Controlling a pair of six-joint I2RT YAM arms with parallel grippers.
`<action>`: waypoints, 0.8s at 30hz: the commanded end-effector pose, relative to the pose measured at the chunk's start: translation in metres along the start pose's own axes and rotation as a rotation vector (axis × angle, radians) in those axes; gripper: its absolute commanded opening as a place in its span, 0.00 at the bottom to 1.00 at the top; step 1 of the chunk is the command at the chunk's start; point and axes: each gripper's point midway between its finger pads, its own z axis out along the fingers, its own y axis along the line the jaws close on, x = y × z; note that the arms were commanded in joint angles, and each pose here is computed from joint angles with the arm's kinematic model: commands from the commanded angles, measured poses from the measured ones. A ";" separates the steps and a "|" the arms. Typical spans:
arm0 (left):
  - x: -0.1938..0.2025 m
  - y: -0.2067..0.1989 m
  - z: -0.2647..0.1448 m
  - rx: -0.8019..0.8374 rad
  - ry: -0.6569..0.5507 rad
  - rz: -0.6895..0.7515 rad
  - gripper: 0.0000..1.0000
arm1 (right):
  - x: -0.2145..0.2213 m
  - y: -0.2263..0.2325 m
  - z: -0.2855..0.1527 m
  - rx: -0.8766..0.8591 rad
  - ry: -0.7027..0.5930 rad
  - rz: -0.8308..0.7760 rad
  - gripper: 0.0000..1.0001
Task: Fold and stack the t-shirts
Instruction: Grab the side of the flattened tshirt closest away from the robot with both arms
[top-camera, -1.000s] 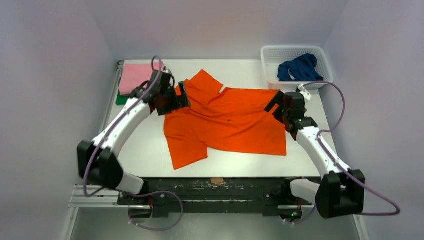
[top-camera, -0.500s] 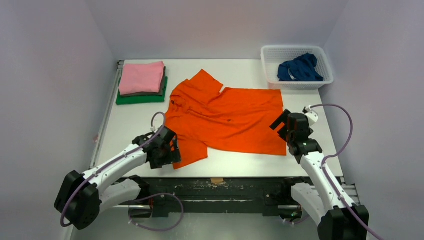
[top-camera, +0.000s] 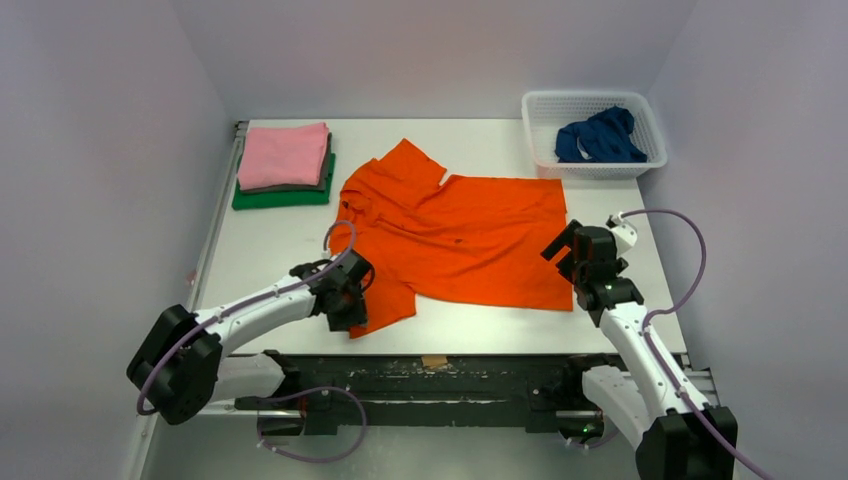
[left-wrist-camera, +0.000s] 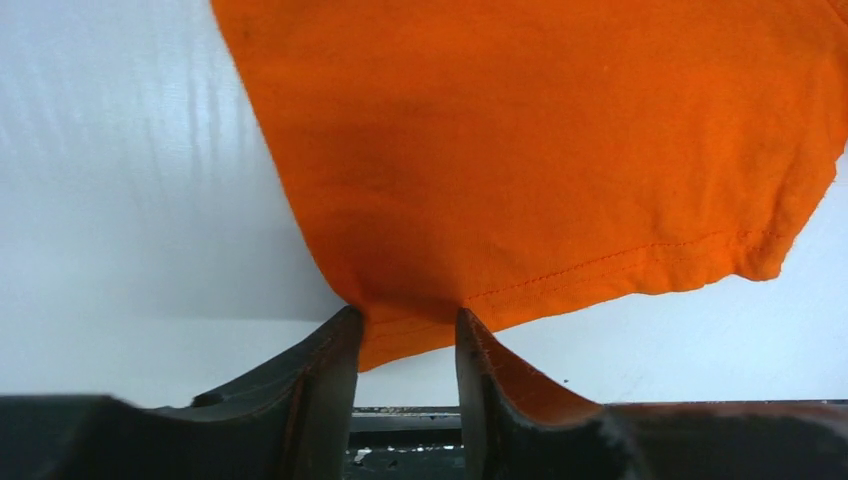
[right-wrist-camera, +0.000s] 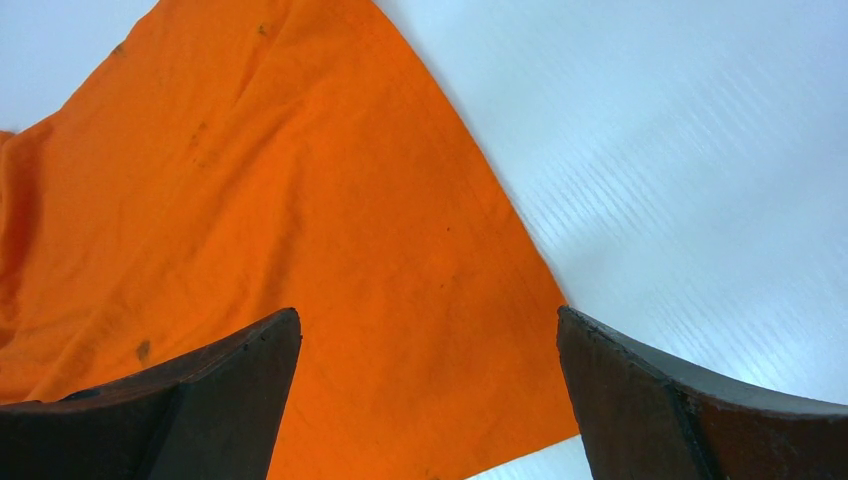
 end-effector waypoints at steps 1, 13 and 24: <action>0.019 -0.010 0.017 -0.001 0.061 0.021 0.34 | -0.005 -0.008 0.002 0.042 -0.035 0.028 0.98; 0.020 -0.004 0.011 -0.028 0.035 0.083 0.00 | 0.030 -0.039 0.004 0.166 0.053 0.093 0.98; 0.025 -0.001 -0.006 0.054 0.007 0.093 0.00 | 0.092 -0.058 0.016 0.186 0.231 0.091 0.71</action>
